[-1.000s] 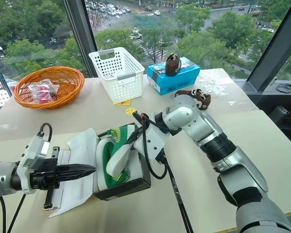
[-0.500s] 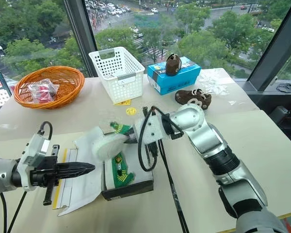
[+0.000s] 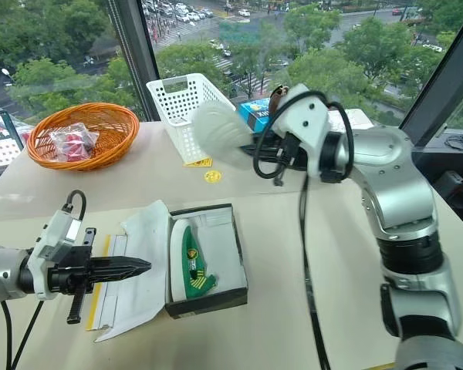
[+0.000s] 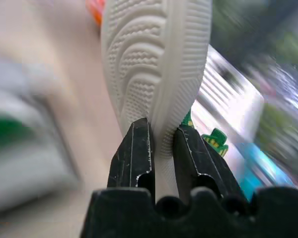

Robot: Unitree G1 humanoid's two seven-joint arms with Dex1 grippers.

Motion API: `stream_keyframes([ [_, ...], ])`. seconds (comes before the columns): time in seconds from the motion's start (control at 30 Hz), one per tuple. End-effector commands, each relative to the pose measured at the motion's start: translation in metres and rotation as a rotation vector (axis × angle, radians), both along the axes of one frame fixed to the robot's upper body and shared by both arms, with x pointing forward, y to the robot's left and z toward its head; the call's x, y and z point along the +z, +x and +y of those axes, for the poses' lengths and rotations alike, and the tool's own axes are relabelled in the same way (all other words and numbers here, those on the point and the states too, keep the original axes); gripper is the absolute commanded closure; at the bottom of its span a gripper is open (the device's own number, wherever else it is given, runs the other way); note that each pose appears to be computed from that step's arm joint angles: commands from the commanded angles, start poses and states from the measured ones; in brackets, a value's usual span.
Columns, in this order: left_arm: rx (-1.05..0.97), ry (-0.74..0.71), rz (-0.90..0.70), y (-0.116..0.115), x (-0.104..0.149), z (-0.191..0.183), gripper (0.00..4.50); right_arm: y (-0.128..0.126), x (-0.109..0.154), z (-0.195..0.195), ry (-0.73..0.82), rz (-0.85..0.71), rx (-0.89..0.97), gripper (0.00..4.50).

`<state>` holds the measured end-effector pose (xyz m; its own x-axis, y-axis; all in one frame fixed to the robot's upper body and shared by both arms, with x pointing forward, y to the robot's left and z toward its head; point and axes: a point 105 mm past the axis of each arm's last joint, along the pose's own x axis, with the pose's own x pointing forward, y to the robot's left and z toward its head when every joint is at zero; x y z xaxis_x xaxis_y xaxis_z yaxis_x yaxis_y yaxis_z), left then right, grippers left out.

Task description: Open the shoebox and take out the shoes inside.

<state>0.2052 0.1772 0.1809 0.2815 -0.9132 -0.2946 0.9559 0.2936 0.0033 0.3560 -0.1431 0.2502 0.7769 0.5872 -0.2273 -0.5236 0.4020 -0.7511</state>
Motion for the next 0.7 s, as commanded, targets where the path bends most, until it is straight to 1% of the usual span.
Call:
stream_keyframes([
  [0.03, 0.033, 0.015, -0.078, 0.008, 0.013, 0.009, 4.5, 0.005, -0.036, -0.015, -0.208, -0.102, -0.139, 4.21],
  [0.13, 0.058, 0.017, -0.095, 0.011, 0.016, 0.012, 4.5, -0.001, -0.064, -0.014, -0.289, -0.097, -0.175, 4.21],
  [0.27, 0.058, 0.013, -0.092, 0.009, 0.016, 0.01, 4.5, -0.003, -0.091, -0.019, -0.48, -0.16, -0.234, 4.21],
  [0.3, 0.058, 0.012, -0.093, 0.009, 0.016, 0.01, 4.5, -0.005, -0.098, -0.016, -0.506, -0.166, -0.23, 4.21],
  [0.37, 0.061, 0.01, -0.094, 0.009, 0.016, 0.01, 4.5, -0.01, -0.112, -0.01, -0.528, -0.159, -0.227, 4.21],
  [0.43, 0.066, 0.008, -0.097, 0.009, 0.017, 0.01, 4.5, -0.016, -0.125, -0.004, -0.515, -0.12, -0.216, 4.21],
  [0.5, 0.07, 0.007, -0.1, 0.01, 0.018, 0.009, 4.5, -0.026, -0.138, 0.003, -0.461, -0.031, -0.189, 3.27],
  [0.57, 0.071, 0.006, -0.101, 0.01, 0.018, 0.009, 4.5, -0.032, -0.143, 0.006, -0.412, 0.032, -0.177, 2.67],
  [0.63, 0.071, 0.006, -0.101, 0.01, 0.018, 0.009, 4.5, -0.035, -0.142, 0.009, -0.347, 0.095, -0.185, 2.04],
  [0.7, 0.071, 0.005, -0.101, 0.011, 0.018, 0.008, 4.5, -0.042, -0.144, 0.01, -0.291, 0.188, -0.173, 1.27],
])
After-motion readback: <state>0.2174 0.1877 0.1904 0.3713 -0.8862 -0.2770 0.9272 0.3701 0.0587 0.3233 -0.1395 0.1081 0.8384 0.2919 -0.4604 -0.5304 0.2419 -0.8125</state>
